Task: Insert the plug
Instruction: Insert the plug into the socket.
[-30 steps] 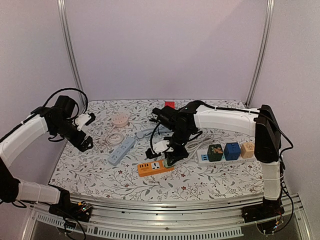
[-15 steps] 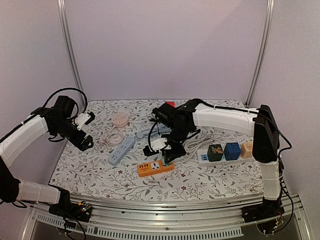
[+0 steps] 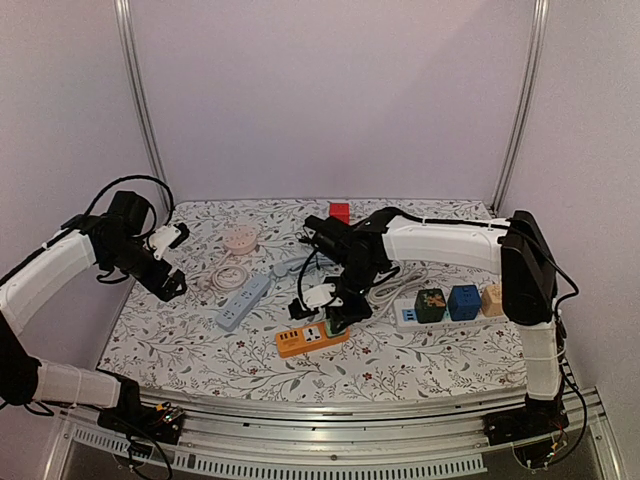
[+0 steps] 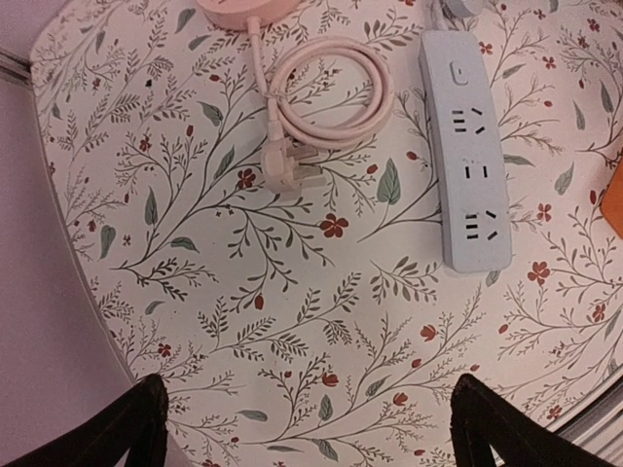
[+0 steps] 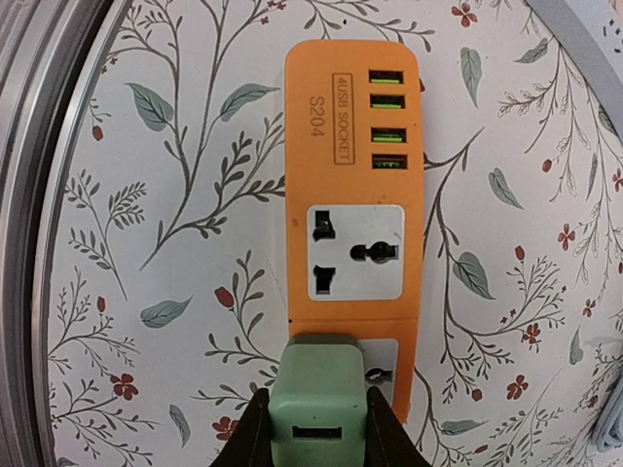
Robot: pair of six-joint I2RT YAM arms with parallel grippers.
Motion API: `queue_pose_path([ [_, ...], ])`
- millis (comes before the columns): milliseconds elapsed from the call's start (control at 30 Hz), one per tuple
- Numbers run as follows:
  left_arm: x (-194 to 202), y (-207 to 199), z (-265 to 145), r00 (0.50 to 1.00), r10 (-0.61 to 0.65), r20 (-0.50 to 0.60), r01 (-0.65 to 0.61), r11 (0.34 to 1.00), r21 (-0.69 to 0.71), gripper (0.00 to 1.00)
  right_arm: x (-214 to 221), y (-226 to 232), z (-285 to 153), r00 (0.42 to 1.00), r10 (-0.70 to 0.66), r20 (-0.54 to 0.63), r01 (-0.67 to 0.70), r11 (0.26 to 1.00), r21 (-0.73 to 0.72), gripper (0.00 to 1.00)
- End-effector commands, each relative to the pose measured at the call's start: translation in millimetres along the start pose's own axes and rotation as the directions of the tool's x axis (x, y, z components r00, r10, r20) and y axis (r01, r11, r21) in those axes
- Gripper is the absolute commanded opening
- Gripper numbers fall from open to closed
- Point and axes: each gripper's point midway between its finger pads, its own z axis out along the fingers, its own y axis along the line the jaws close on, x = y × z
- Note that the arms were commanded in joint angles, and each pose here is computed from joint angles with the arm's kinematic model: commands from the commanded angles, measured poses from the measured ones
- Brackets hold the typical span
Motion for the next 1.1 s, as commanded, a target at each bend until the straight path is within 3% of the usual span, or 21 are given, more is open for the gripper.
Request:
queue_pose_path([
  [0,1.3,3.0,0.2,1.0,-0.025,0.008,0.025,1.0,-0.004,1.0,35.5,15.4,40.2,0.991,0.013,-0.132,-0.02,0.998,-0.053,0.0],
  [233,0.4,3.4,1.0,1.0,-0.023,0.007,0.023,1.0,-0.002,0.99,82.1,44.2,74.6,0.96,0.047,-0.277,-0.081,0.99,-0.115,0.0],
  [367,-1.6,3.8,2.0,1.0,-0.022,0.005,0.022,1.0,0.001,0.99,100.7,45.7,77.2,0.93,0.04,-0.365,-0.083,0.991,-0.102,0.0],
  [567,-2.4,3.8,2.6,1.0,-0.024,0.0,0.024,1.0,0.005,1.0,121.7,56.7,76.8,0.867,-0.027,-0.498,-0.088,0.975,-0.205,0.0],
  [733,-2.8,2.8,2.2,1.0,-0.023,0.0,0.023,1.0,0.012,1.0,115.4,56.2,88.2,0.87,-0.001,-0.493,-0.118,0.97,-0.211,0.0],
  [767,-2.6,2.6,2.6,1.0,-0.023,-0.001,0.023,1.0,0.013,1.0,109.0,52.8,86.8,0.882,0.018,-0.471,-0.126,0.972,-0.198,0.03],
  [900,-2.8,1.7,4.0,1.0,-0.022,-0.006,0.022,1.0,0.021,0.99,78.1,33.7,68.3,0.93,0.074,-0.359,-0.122,0.986,-0.111,0.37],
  [1067,-5.3,1.3,4.4,1.0,-0.022,-0.005,0.022,0.999,0.029,1.0,39.1,8.6,26.3,0.97,0.08,-0.228,-0.081,0.997,0.006,0.49],
])
